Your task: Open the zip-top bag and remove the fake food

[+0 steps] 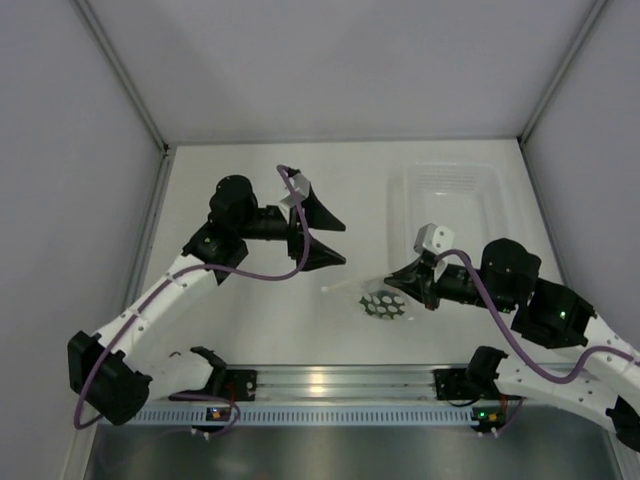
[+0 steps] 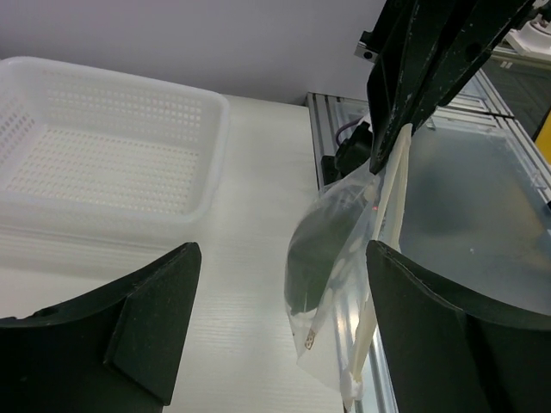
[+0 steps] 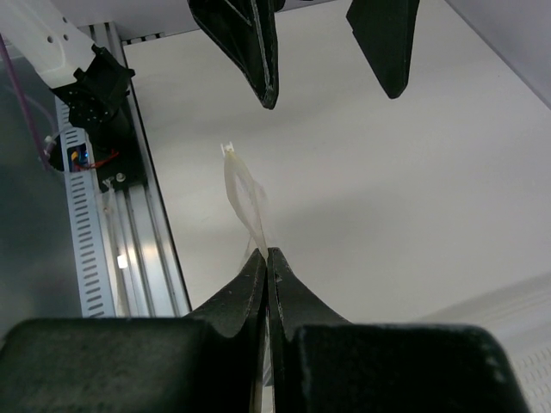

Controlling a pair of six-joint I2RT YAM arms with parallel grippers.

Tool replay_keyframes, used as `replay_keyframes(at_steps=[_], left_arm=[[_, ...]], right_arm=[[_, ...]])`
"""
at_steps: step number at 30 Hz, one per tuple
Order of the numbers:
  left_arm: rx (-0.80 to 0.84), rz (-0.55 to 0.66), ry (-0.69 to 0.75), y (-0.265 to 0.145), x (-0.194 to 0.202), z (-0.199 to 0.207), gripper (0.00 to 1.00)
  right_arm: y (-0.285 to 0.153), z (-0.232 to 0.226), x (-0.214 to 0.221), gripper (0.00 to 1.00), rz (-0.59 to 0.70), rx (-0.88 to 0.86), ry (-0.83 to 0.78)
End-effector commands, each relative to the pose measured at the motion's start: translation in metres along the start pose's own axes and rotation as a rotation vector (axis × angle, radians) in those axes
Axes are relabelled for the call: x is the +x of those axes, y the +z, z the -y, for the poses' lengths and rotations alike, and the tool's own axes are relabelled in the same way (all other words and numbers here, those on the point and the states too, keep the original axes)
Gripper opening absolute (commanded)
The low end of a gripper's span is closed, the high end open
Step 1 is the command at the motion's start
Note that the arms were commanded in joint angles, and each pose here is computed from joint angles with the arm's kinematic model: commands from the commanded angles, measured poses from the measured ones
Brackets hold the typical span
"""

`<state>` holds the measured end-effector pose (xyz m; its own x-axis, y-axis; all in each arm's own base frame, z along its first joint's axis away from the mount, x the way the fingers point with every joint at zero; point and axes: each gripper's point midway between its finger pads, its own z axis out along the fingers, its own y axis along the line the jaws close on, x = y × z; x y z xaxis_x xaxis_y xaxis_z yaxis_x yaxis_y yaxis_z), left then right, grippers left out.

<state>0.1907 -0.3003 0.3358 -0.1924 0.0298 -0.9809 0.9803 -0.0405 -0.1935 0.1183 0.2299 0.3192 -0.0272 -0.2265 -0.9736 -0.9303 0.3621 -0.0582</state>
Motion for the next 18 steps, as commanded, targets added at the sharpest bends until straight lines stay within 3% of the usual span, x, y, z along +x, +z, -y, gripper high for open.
replay_keyframes(at_steps=[1, 18], left_arm=[[-0.021, 0.034, 0.106, 0.002, -0.011, 0.013, 0.82], [0.104, -0.029, 0.076, 0.02, 0.024, 0.033, 0.53]], right_arm=[[0.003, 0.001, -0.019, 0.0, 0.073, -0.002, -0.01], [0.009, 0.008, -0.019, 0.0, 0.058, 0.029, 0.011]])
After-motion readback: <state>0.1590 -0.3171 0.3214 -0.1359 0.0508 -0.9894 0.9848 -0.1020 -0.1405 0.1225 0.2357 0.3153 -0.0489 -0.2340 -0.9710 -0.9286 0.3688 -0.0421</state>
